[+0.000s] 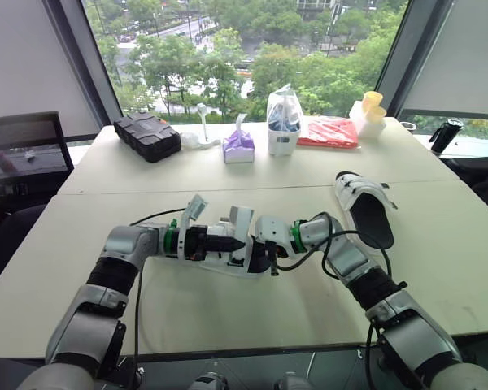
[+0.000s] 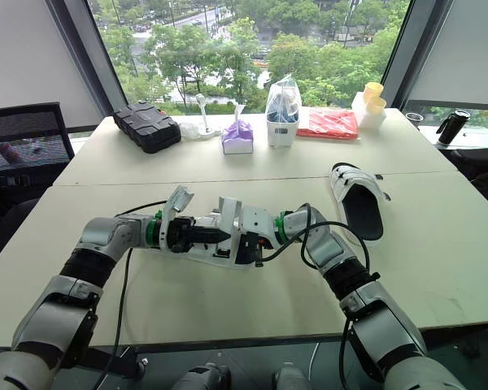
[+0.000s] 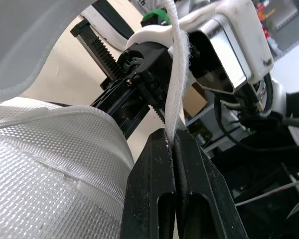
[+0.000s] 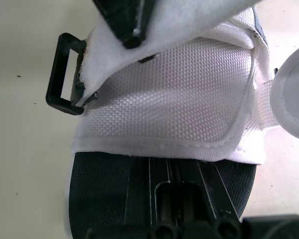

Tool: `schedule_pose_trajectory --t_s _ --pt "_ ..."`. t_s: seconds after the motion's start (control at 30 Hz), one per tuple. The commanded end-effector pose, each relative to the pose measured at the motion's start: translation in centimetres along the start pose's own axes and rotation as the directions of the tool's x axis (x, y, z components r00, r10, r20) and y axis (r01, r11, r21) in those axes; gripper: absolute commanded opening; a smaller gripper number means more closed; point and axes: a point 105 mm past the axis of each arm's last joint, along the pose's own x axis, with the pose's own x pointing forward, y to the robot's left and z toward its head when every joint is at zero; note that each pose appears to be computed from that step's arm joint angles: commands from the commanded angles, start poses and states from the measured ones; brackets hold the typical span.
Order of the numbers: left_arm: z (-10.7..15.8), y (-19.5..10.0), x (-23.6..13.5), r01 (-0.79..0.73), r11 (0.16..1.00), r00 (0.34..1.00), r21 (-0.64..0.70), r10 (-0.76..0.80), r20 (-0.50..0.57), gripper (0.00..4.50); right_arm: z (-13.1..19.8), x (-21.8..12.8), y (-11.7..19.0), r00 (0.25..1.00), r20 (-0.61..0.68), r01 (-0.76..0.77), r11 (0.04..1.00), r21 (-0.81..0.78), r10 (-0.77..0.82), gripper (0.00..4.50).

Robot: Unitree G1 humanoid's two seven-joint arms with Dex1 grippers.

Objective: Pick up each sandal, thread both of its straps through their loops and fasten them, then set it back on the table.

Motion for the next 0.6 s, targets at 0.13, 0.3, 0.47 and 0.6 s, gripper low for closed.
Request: schedule_pose_trajectory --t_s 0.13,0.3,0.47,0.6 --pt "-1.1 1.0 -0.9 -0.061 0.998 0.996 0.001 0.061 -0.058 0.04 -2.0 0.3 1.1 0.997 -0.074 -0.033 0.999 0.042 0.036 0.0" --pt "-1.8 1.5 -1.4 -0.079 0.997 0.992 0.02 0.081 -0.095 0.04 -1.9 0.4 1.2 0.997 -0.072 -0.035 0.999 0.042 0.038 0.0" --pt "-2.1 1.4 -1.5 -0.046 0.999 0.992 -0.006 0.045 -0.119 0.04 -1.9 0.5 1.2 0.997 -0.07 -0.033 0.998 0.044 0.036 0.0" --pt "-1.2 1.1 -1.4 -0.014 0.998 0.997 -0.06 0.009 -0.075 0.04 -1.8 0.5 1.2 0.997 -0.068 -0.033 0.998 0.045 0.036 0.0"
